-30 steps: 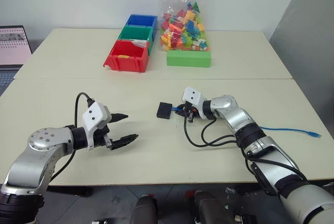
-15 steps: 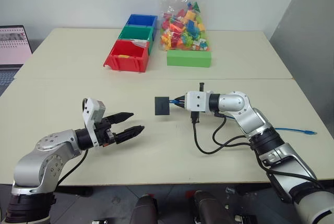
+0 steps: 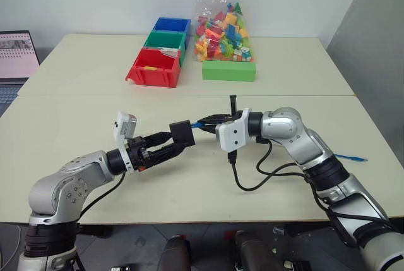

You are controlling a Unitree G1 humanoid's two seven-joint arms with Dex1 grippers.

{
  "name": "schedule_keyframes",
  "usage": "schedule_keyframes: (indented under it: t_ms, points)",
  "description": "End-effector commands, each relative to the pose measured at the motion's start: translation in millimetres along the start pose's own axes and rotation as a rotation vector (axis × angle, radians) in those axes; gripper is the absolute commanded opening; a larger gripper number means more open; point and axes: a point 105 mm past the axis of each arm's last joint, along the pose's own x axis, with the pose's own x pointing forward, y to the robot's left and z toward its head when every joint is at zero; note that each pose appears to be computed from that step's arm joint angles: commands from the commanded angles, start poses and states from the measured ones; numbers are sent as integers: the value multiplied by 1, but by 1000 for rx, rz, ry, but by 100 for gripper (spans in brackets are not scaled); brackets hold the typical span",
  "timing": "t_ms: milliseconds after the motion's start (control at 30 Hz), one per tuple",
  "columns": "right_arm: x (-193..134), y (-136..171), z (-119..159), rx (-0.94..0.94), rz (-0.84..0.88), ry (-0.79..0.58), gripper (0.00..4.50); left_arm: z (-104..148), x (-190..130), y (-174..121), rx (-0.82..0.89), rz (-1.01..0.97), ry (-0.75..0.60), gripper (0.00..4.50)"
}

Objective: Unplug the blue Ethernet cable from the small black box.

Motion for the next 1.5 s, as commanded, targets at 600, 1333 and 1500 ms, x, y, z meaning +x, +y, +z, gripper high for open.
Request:
schedule_keyframes:
  t_ms: [600,1333,1500]
  points:
    - [0,-14,21,-83,-37,-48,12,15,10,-18,-25,-102,-70,95]
    - [-41,-5,47,772,111,-252,302,2,3,-34,76,-273,100,80]
    - [-47,4,35,1135,131,-272,302,7,3,-41,127,-346,112,80]
